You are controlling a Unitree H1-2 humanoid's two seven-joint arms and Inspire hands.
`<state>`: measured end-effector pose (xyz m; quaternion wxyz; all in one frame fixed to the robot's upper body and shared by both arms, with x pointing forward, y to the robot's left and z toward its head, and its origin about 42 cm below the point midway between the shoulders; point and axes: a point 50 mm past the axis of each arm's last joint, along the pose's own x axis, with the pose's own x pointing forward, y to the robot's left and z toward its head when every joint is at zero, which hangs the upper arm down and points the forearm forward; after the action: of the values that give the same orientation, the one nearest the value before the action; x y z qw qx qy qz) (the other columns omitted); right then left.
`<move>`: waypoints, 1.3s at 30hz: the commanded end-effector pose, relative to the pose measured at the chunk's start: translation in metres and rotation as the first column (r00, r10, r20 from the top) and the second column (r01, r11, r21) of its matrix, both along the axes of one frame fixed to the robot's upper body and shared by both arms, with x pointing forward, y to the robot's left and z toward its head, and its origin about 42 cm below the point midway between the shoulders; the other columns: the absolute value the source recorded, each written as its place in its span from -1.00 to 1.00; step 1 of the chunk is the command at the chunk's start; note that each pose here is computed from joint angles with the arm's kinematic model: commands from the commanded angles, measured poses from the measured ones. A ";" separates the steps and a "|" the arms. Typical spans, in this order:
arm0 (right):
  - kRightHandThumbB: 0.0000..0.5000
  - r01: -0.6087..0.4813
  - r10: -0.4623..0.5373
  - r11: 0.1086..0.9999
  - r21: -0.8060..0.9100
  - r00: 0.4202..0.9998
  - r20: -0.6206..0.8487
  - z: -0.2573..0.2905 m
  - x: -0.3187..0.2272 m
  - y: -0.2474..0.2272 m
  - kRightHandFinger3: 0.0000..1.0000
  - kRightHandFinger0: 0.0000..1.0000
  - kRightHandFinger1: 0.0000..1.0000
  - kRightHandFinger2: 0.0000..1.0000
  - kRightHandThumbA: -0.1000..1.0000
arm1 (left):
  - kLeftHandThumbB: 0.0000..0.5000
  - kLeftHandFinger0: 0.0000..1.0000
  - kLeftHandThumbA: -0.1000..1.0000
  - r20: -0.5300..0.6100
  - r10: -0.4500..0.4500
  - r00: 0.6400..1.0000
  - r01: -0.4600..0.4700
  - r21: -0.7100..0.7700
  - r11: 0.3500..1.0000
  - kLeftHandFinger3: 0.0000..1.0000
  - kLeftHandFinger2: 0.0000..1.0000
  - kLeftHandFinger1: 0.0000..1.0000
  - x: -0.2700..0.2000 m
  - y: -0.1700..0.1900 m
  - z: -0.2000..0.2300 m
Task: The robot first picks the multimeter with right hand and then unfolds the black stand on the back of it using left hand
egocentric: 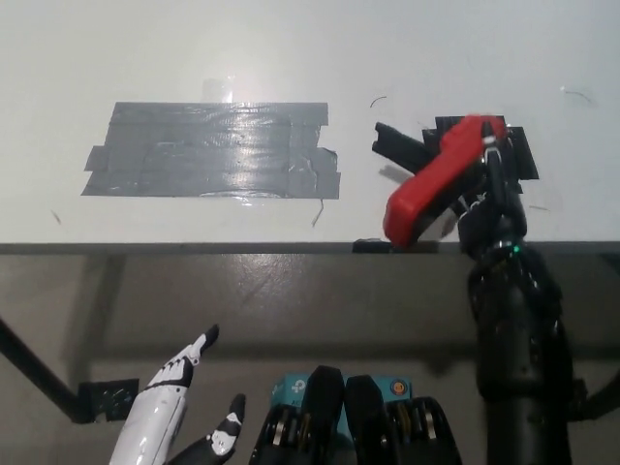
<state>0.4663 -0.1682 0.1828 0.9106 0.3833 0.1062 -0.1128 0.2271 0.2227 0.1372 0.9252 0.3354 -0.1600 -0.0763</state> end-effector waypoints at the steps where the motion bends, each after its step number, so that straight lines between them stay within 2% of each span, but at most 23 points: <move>1: -0.58 -0.675 0.181 0.691 0.258 0.508 0.842 0.161 -0.079 0.049 0.35 -1.00 -0.62 0.25 -1.00 | -0.67 1.00 0.40 0.505 -0.085 0.859 0.227 -0.227 0.947 1.00 1.00 1.00 -0.020 -0.030 0.135; 2: -0.57 -0.688 0.182 0.683 0.243 0.483 0.856 0.164 -0.087 0.051 0.58 -1.00 -0.53 0.40 -1.00 | -0.66 1.00 0.33 0.550 -0.090 0.830 0.262 -0.243 0.934 1.00 1.00 1.00 -0.020 -0.036 0.153; 3: -0.58 -0.691 0.183 0.682 0.239 0.477 0.860 0.164 -0.090 0.052 0.70 -1.00 -0.46 0.49 -1.00 | -0.64 1.00 0.28 0.561 -0.092 0.823 0.273 -0.248 0.930 1.00 1.00 1.00 -0.021 -0.038 0.157; 4: -0.58 -0.696 0.182 0.680 0.232 0.466 0.866 0.165 -0.093 0.053 0.72 -1.00 -0.45 0.52 -1.00 | -0.61 1.00 0.27 0.569 -0.092 0.817 0.279 -0.250 0.927 1.00 1.00 1.00 -0.022 -0.040 0.161; 7: -0.64 -0.742 0.194 0.651 0.160 0.365 0.911 0.178 -0.102 0.056 0.67 -1.00 -0.37 0.66 -1.00 | -0.58 1.00 0.31 0.616 -0.094 0.782 0.315 -0.260 0.913 1.00 1.00 0.96 -0.018 -0.052 0.181; 8: -0.64 -0.747 0.194 0.648 0.152 0.354 0.915 0.181 -0.103 0.056 0.67 -1.00 -0.37 0.66 -1.00 | -0.58 1.00 0.31 0.621 -0.095 0.778 0.318 -0.260 0.912 1.00 1.00 0.96 -0.016 -0.054 0.183; 9: -0.58 -0.753 0.202 0.646 0.126 0.328 0.923 0.189 -0.103 0.055 0.52 -1.00 -0.34 0.66 -1.00 | -0.55 0.95 0.35 0.640 -0.096 0.762 0.327 -0.254 0.910 1.00 1.00 0.99 -0.010 -0.058 0.191; 11: -0.48 -0.757 0.215 0.646 0.096 0.301 0.929 0.199 -0.108 0.054 0.08 -1.00 -0.37 0.55 -1.00 | -0.55 0.92 0.39 0.660 -0.097 0.745 0.340 -0.251 0.906 1.00 1.00 1.00 -0.005 -0.064 0.201; 14: -0.47 -0.780 0.245 0.624 0.057 0.264 0.933 0.205 -0.112 0.055 -0.16 -1.00 -0.45 0.38 -1.00 | -0.57 1.00 0.43 0.683 -0.098 0.724 0.350 -0.242 0.905 1.00 1.00 1.00 -0.004 -0.069 0.206; 15: -0.41 -0.771 0.256 0.635 0.052 0.273 0.927 0.204 -0.114 0.056 -0.33 -1.00 -0.55 0.24 -1.00 | -0.54 1.00 0.43 0.683 -0.096 0.724 0.349 -0.243 0.905 1.00 1.00 1.00 -0.006 -0.069 0.206; 17: -0.35 -0.753 0.273 0.657 0.036 0.283 0.919 0.206 -0.116 0.057 -0.44 -1.00 -0.71 0.07 -1.00 | -0.51 1.00 0.46 0.694 -0.092 0.714 0.347 -0.237 0.907 1.00 1.00 1.00 -0.006 -0.069 0.210; 18: -0.40 -0.763 0.279 0.646 0.024 0.265 0.923 0.207 -0.117 0.059 -0.44 -1.00 -0.76 0.04 -1.00 | -0.46 1.00 0.52 0.709 -0.084 0.700 0.345 -0.234 0.909 1.00 1.00 1.00 -0.005 -0.070 0.212; 19: -0.40 -0.768 0.284 0.640 0.015 0.254 0.925 0.209 -0.117 0.059 -0.44 -1.00 -0.76 0.04 -1.00 | -0.47 1.00 0.54 0.716 -0.080 0.693 0.344 -0.232 0.910 1.00 1.00 1.00 -0.004 -0.070 0.213; 21: -0.44 -0.784 0.292 0.621 0.005 0.237 0.926 0.209 -0.118 0.060 -0.52 -1.00 -0.67 0.15 -1.00 | -0.46 1.00 0.62 0.717 -0.076 0.693 0.345 -0.236 0.909 1.00 1.00 1.00 -0.003 -0.071 0.214; 25: -0.43 -0.795 0.306 0.606 -0.019 0.210 0.929 0.212 -0.121 0.062 -0.69 -1.00 -0.70 0.08 -1.00 | -0.42 1.00 0.73 0.732 -0.080 0.676 0.367 -0.241 0.898 1.00 1.00 1.00 0.002 -0.074 0.220; 27: -0.44 -0.792 0.319 0.610 -0.039 0.200 0.927 0.212 -0.122 0.062 -0.75 -1.00 -0.68 0.12 -1.00 | -0.35 1.00 0.86 0.737 -0.079 0.671 0.370 -0.241 0.897 1.00 1.00 1.00 0.004 -0.075 0.222; 28: -0.44 -0.789 0.320 0.613 -0.041 0.201 0.926 0.212 -0.123 0.062 -0.73 -1.00 -0.65 0.18 -1.00 | -0.33 1.00 0.88 0.739 -0.080 0.669 0.371 -0.239 0.897 1.00 1.00 1.00 0.005 -0.075 0.223; 29: -0.43 -0.784 0.325 0.620 -0.044 0.205 0.923 0.212 -0.123 0.062 -0.60 -1.00 -0.59 0.26 -1.00 | -0.26 1.00 0.98 0.741 -0.079 0.667 0.364 -0.231 0.902 1.00 1.00 1.00 0.006 -0.075 0.225; 30: -0.43 -0.776 0.329 0.629 -0.042 0.216 0.919 0.211 -0.124 0.061 -0.43 -1.00 -0.61 0.24 -1.00 | -0.12 1.00 1.00 0.748 -0.077 0.659 0.361 -0.226 0.905 1.00 1.00 1.00 0.008 -0.076 0.227; 32: -0.40 -0.769 0.334 0.637 -0.041 0.228 0.915 0.208 -0.125 0.060 -0.21 -1.00 -0.60 0.24 -1.00 | -0.07 1.00 1.00 0.750 -0.080 0.656 0.364 -0.221 0.905 1.00 1.00 1.00 0.008 -0.076 0.228; 34: -0.35 -0.759 0.339 0.649 -0.040 0.242 0.909 0.207 -0.125 0.059 -0.13 -1.00 -0.67 0.18 -1.00 | -0.07 1.00 1.00 0.762 -0.080 0.642 0.367 -0.214 0.906 1.00 1.00 1.00 0.009 -0.078 0.231; 36: -0.38 -0.774 0.351 0.632 -0.042 0.238 0.906 0.204 -0.124 0.060 -0.11 -1.00 -0.71 0.14 -1.00 | -0.07 1.00 1.00 0.771 -0.080 0.632 0.370 -0.209 0.905 1.00 1.00 1.00 0.008 -0.081 0.234; 39: -0.36 -0.794 0.353 0.607 -0.019 0.248 0.902 0.199 -0.124 0.062 -0.31 -1.00 -0.80 0.08 -1.00 | -0.05 1.00 1.00 0.782 -0.089 0.616 0.372 -0.190 0.909 1.00 1.00 1.00 0.008 -0.085 0.238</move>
<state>0.3623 -0.1202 0.3414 0.7850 0.5012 -0.1370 0.3373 0.2438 0.1466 0.3572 0.8198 0.1579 -0.5504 -0.0100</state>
